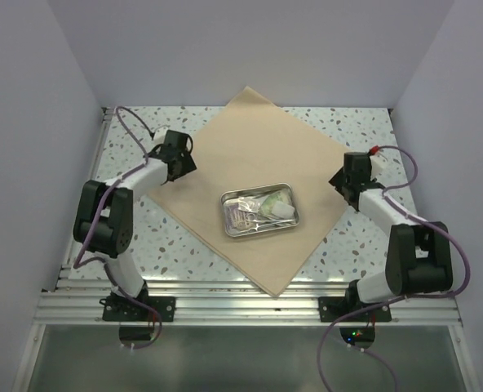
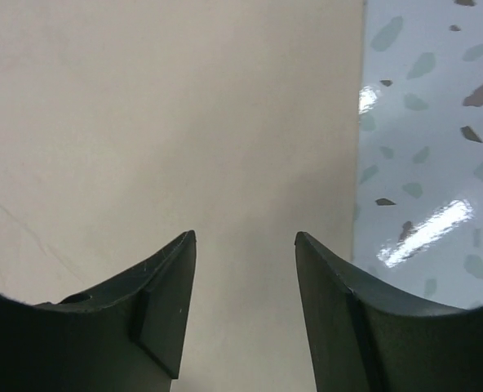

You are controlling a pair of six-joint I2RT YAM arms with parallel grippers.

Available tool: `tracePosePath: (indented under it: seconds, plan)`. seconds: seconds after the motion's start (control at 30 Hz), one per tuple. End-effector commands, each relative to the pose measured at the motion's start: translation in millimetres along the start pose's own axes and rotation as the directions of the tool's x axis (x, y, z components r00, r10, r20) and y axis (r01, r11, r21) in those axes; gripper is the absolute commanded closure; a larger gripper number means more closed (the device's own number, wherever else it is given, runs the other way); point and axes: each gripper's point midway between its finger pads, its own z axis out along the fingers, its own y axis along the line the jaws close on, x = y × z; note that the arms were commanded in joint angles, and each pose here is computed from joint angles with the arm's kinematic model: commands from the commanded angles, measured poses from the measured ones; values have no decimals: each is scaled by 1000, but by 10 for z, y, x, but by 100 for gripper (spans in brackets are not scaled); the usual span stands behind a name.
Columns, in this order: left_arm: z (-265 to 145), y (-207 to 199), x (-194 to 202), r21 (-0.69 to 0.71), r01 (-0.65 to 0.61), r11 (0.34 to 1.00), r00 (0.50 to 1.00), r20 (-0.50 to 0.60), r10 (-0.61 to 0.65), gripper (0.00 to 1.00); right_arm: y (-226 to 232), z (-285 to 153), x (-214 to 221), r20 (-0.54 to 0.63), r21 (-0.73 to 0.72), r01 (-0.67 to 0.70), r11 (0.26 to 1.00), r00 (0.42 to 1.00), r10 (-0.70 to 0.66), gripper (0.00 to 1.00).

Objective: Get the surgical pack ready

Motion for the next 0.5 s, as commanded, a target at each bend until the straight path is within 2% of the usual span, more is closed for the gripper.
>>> tracePosePath:
  seconds: [0.0, 0.13, 0.2, 0.23, 0.33, 0.37, 0.43, 0.47]
  plan:
    - [-190, 15, 449, 51, -9, 999, 997, -81, 13, 20, 382, -48, 63, -46, -131, 81, 988, 995, -88, 45]
    - [-162, 51, 666, 75, -1, 997, 994, -105, 9, 20, 668, -27, 184, -71, -200, 164, 966, 981, -181, 50]
    - [-102, 70, 702, 62, -12, 998, 994, -110, 19, 19, 724, 59, 361, -133, -213, 178, 961, 969, -209, 54]
    - [-42, 87, 733, 46, -21, 999, 992, -126, 26, 19, 781, 75, 370, -141, -225, 172, 959, 968, -207, 60]
    - [68, 116, 783, 26, -29, 999, 989, -147, 32, 19, 802, 154, 523, -179, -237, 171, 956, 960, -216, 71]
    - [98, 114, 781, 30, -23, 999, 989, -148, 27, 19, 803, 178, 537, -181, -234, 167, 958, 960, -212, 77]
    - [178, 152, 769, 33, -2, 999, 987, -161, 8, 19, 778, 243, 581, -191, -217, 176, 960, 957, -219, 81]
    - [209, 162, 763, 37, 6, 999, 986, -166, 0, 19, 771, 265, 591, -196, -208, 178, 962, 956, -220, 88]
